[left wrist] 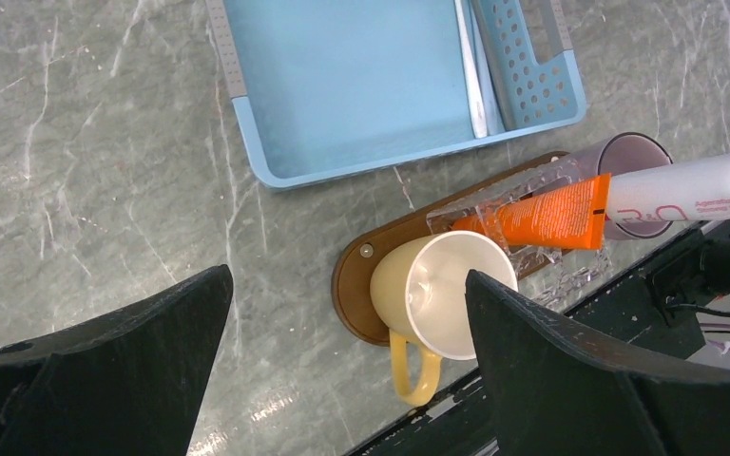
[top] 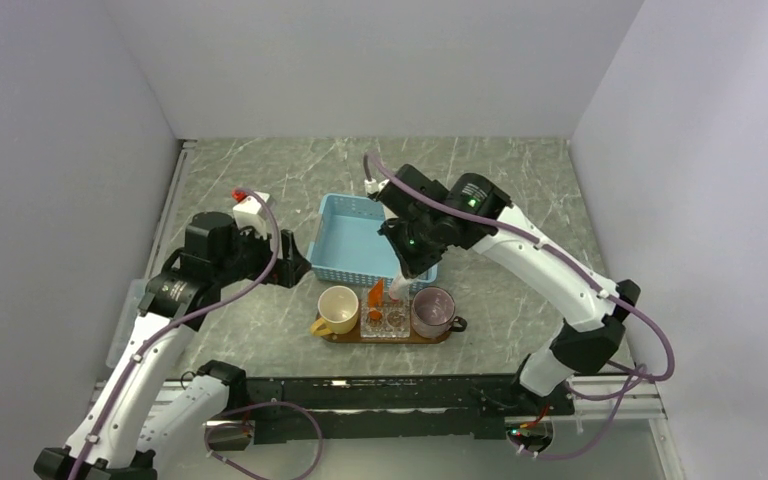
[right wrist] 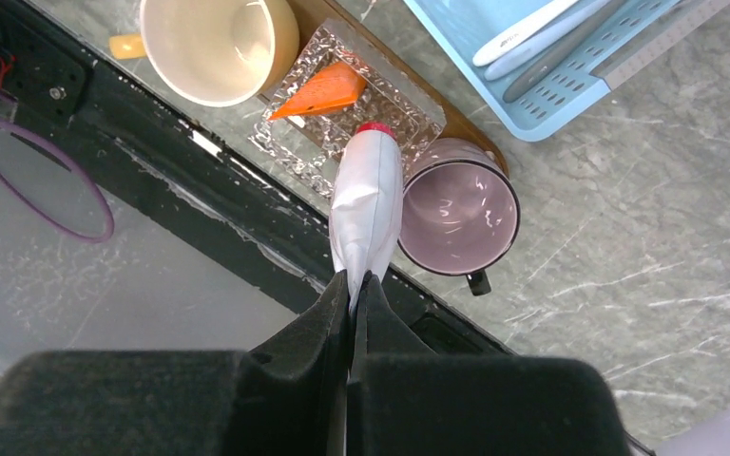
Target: Prepare toiletry sets of a toothbrush and toothpaste on the tray
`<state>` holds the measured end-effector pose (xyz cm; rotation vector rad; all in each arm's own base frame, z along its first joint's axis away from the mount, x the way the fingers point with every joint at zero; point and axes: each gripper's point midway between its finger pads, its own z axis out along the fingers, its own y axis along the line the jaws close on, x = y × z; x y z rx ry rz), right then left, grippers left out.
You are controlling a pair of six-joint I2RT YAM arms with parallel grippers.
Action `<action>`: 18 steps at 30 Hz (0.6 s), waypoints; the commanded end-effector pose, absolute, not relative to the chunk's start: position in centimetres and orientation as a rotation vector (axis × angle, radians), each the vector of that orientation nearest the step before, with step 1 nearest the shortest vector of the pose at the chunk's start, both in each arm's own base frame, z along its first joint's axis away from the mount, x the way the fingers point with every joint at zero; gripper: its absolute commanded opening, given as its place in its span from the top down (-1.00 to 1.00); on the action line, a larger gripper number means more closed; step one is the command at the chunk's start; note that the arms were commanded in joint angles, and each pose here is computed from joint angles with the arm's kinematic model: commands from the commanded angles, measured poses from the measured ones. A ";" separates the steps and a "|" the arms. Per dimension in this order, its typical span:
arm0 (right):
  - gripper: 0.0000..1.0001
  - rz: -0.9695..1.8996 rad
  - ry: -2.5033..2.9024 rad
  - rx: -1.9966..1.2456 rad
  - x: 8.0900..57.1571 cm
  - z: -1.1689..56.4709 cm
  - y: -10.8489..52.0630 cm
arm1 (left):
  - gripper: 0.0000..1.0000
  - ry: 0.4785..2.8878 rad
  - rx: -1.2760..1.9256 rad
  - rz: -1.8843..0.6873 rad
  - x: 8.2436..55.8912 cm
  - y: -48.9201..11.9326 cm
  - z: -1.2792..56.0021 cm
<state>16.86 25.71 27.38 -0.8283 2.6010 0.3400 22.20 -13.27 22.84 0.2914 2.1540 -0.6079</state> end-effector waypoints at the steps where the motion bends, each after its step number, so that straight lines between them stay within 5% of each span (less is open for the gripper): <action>1: 1.00 0.298 2.617 -0.813 16.8 26.9 25.9 | -0.99 2.075 0.299 -0.573 22.6 -12.9 23.9; 18: 1.00 0.217 2.647 -0.836 17.8 23.8 27.1 | -0.99 2.050 0.283 -0.567 22.0 -12.5 24.1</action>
